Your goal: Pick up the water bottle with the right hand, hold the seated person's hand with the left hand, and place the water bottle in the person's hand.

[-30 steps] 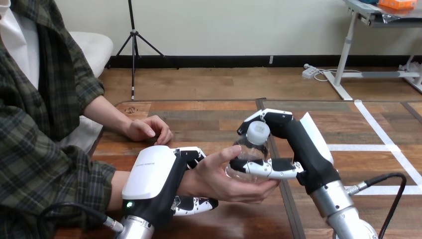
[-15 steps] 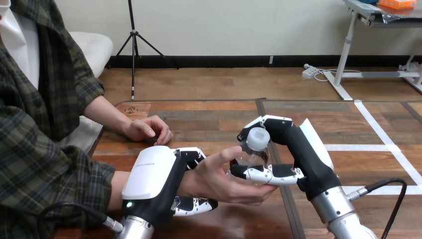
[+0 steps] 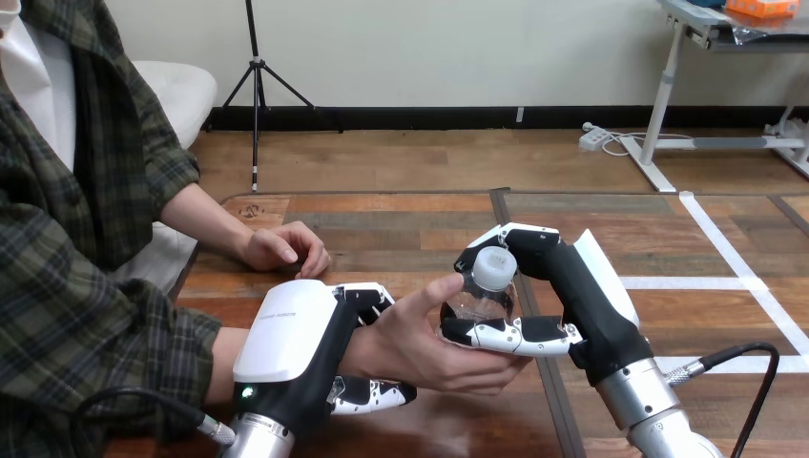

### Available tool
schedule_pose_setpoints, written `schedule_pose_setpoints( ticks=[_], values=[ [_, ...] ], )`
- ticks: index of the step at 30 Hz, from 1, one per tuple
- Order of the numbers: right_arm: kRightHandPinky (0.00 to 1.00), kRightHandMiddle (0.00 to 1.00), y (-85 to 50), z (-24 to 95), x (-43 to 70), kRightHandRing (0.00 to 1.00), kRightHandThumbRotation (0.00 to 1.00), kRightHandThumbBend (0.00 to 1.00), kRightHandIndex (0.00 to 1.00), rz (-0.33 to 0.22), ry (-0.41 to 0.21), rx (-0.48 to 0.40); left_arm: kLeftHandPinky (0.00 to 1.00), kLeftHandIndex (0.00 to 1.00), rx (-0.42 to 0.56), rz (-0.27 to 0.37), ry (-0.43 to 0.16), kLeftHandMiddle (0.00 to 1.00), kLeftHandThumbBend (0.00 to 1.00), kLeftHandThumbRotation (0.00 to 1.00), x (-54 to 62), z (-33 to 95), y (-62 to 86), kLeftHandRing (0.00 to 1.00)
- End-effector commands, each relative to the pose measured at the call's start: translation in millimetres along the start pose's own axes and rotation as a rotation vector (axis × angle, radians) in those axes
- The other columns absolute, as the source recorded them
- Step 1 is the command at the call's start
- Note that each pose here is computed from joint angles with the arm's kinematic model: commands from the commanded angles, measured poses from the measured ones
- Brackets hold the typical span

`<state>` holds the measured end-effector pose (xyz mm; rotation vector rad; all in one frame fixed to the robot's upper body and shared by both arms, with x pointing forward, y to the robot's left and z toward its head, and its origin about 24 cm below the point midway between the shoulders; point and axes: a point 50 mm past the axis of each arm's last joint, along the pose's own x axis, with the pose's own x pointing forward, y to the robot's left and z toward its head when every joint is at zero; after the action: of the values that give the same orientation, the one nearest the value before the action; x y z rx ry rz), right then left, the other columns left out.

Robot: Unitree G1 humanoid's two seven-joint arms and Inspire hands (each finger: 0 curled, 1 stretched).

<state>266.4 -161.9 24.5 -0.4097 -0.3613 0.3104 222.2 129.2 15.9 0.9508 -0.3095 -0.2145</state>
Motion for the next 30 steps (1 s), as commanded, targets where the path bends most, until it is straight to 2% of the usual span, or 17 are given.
schedule_pose_setpoints(
  ticks=[1,30],
  values=[
    [0.41,0.48,-16.3,20.1,17.5,0.43,0.0,0.69,0.5,-0.062,-0.123,-0.012,0.4,0.46,-0.015,0.048,-0.066,0.46,0.82,0.0,13.6,12.2,8.3,0.43],
    [0.42,0.48,-16.2,21.2,15.0,0.44,0.0,0.7,0.5,-0.054,-0.126,-0.006,0.4,0.46,-0.014,0.051,-0.064,0.45,0.82,0.0,13.1,12.4,7.3,0.42]
  ],
)
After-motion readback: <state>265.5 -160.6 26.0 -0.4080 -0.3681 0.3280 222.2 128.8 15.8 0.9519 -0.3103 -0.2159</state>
